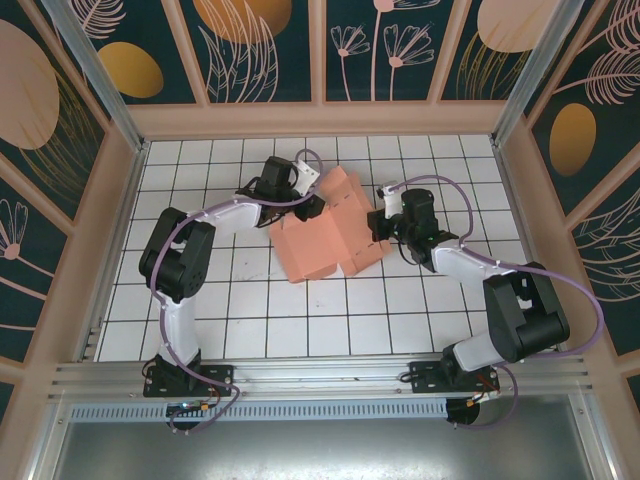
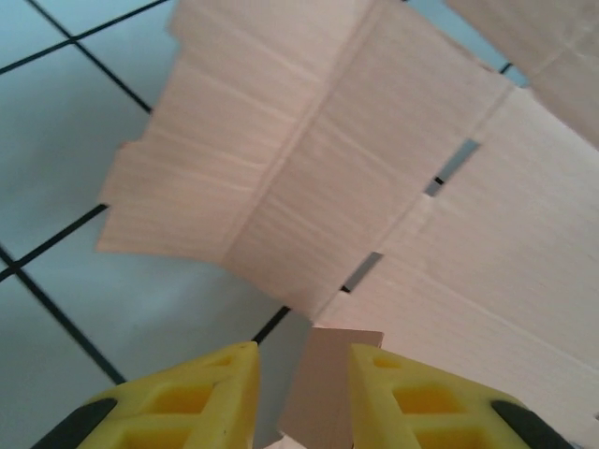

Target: Fold the paper box

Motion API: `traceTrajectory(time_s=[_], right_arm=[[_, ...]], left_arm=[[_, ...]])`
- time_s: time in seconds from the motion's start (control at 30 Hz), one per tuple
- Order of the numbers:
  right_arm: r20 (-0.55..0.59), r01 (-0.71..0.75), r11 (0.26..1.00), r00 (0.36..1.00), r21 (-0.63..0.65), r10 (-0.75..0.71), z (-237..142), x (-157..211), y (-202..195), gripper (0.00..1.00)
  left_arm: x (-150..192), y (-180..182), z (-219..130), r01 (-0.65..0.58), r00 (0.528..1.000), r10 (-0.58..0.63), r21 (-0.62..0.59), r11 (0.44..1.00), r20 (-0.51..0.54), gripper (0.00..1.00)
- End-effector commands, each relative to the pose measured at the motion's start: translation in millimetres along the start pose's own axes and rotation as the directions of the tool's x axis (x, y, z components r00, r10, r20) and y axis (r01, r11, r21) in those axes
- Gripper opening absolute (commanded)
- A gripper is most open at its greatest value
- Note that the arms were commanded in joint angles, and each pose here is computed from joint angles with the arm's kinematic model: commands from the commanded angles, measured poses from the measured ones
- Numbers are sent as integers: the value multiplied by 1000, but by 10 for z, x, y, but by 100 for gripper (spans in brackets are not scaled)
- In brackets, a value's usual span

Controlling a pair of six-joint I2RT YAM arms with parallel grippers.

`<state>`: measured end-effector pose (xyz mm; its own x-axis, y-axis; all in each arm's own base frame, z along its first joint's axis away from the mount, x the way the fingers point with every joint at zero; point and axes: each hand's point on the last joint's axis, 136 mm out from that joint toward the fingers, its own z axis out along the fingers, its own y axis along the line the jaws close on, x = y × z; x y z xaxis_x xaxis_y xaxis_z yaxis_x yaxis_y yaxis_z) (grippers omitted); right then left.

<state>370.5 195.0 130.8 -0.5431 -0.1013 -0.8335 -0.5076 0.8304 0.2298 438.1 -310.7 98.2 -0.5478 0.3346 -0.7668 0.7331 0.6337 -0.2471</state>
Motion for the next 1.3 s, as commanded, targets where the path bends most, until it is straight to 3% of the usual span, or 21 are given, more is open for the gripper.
traceTrajectory(time_s=[0.0,0.17,0.3,0.7,1.03,1.27], right_arm=[[36,7,1000,999,-16,-7,24,-171,60,0],[42,9,1000,999,-18,-8,20,-201,76,0],[45,12,1000,999,-26,-11,13,-215,111,0],[-6,-27,998,1000,-53,27,205,-57,173,0],[-39,-28,1000,999,-11,28,284,27,101,0],[-37,-29,1000,999,-3,29,291,0,91,0]], left_arm=[[60,-212,18,-21,999,25,113,993,-32,30],[244,-164,145,14,994,-3,107,994,-106,30],[412,91,261,91,984,-93,-21,996,-154,28],[676,295,573,231,942,-267,-182,956,-206,24],[1136,478,652,64,916,-200,-367,928,-348,23],[1235,529,607,-70,898,-130,-429,901,-420,20]])
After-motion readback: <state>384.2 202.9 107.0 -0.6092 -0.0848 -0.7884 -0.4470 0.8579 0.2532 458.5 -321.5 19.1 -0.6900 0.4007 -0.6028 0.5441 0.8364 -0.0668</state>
